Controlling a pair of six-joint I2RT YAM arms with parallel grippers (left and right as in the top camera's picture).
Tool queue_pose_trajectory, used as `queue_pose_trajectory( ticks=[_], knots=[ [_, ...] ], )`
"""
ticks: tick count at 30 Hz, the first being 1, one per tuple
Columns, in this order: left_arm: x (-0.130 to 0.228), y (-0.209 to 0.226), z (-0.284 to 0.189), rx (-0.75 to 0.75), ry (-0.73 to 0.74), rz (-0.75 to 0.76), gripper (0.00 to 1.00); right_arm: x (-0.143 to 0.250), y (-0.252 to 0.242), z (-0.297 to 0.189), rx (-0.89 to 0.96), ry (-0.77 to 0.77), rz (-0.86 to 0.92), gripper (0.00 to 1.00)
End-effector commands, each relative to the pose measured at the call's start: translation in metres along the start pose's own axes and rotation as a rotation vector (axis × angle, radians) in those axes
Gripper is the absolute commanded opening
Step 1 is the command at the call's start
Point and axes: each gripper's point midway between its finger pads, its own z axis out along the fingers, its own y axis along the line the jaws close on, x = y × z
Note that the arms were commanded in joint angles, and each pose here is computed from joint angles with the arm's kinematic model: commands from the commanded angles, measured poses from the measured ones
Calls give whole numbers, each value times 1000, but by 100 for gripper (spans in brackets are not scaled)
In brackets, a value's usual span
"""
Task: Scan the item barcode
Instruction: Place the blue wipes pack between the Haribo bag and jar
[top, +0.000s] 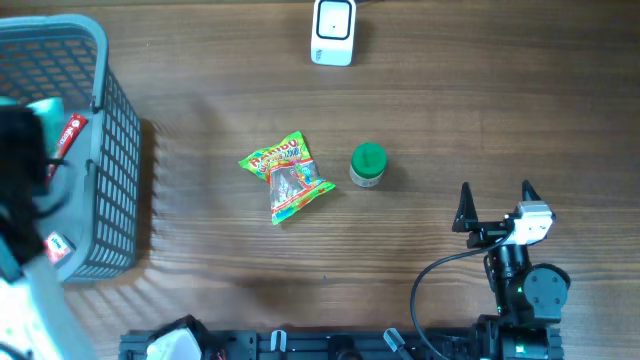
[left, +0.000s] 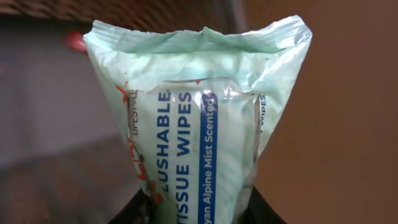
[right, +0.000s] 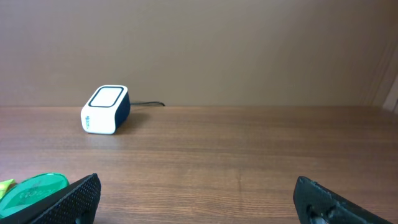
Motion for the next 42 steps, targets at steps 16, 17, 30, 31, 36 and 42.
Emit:
queue_pose_trajectory(
  ticks=[16,17,30,31,36,42],
  knots=[
    [352,-11,68,-41,582,900,26,-1,-1,0,9,-5,-12,100],
    [363,-3,78,-69,593,919,26,-1,-1,0,9,-5,-12,100],
    [461,74,153,-237,698,1050,33,-1,-1,0,9,-5,-12,100],
    [462,74,154,-236,698,1050,35,-1,-1,0,9,-5,-12,100],
    [463,78,151,-246,716,1057,62,-1,-1,0,9,-5,-12,100],
    [431,53,136,-213,655,1096,67,-1,-1,0,9,-5,-12,100]
  ],
)
